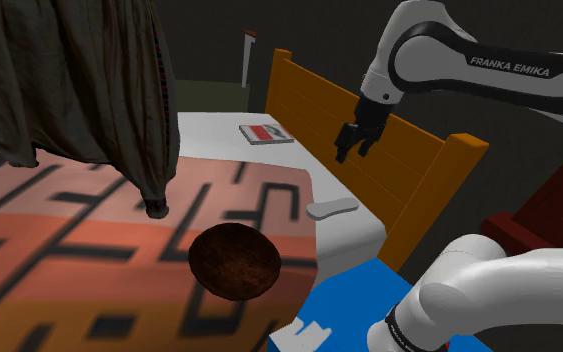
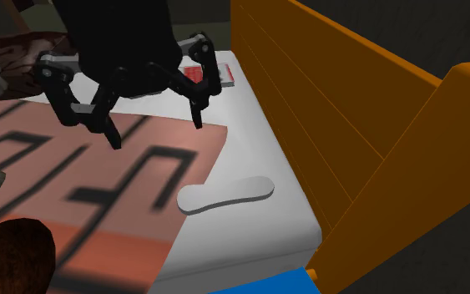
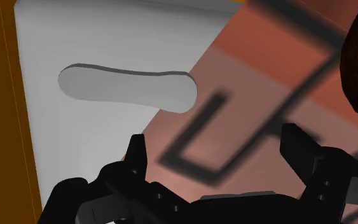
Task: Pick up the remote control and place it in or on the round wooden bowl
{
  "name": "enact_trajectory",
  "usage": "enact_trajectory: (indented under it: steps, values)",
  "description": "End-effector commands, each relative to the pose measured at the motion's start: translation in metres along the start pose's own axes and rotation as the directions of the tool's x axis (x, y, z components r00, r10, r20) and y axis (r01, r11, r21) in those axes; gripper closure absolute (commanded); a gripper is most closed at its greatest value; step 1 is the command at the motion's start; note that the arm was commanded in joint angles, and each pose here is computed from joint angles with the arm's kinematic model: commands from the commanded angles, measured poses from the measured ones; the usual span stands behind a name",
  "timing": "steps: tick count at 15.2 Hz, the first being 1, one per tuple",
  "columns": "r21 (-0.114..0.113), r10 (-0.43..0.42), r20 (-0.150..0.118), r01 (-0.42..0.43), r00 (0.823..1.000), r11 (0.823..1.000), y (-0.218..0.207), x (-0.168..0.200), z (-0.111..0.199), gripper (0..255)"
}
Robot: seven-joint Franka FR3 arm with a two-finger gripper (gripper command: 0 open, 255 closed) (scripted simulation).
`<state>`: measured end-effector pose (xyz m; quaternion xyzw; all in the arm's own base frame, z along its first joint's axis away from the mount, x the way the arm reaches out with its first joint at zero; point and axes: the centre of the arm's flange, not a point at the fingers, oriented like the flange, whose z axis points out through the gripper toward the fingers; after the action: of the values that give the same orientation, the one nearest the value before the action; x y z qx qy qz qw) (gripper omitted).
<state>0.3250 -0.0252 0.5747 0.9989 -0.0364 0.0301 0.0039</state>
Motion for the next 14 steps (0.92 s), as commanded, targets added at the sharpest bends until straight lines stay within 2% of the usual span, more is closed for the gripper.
enact_trajectory:
  steps: [1,2,4,5,7,8,10,12,14]
  values:
    - [0.000,0.000,0.000,0.000,1.000,1.000,0.000,0.000,0.000,0]
    - [0.004,-0.076,0.003,0.076,0.997,0.997,0.007,-0.001,0.012,0]
    - [0.013,-0.227,0.007,0.227,0.974,0.974,0.021,-0.002,0.035,0]
    - [0.017,-0.300,0.009,0.300,0.954,0.954,0.027,-0.001,0.046,0]
    - [0.027,-0.442,0.012,0.441,0.897,0.897,0.041,0.001,0.070,0]
    - [0.031,-0.509,0.012,0.508,0.861,0.861,0.047,0.002,0.081,0]
    - [0.041,-0.634,0.013,0.633,0.774,0.773,0.059,0.007,0.105,0]
    - [0.051,-0.744,0.011,0.742,0.668,0.668,0.070,0.014,0.128,0]
    - [0.060,-0.837,0.009,0.835,0.548,0.547,0.080,0.022,0.152,0]
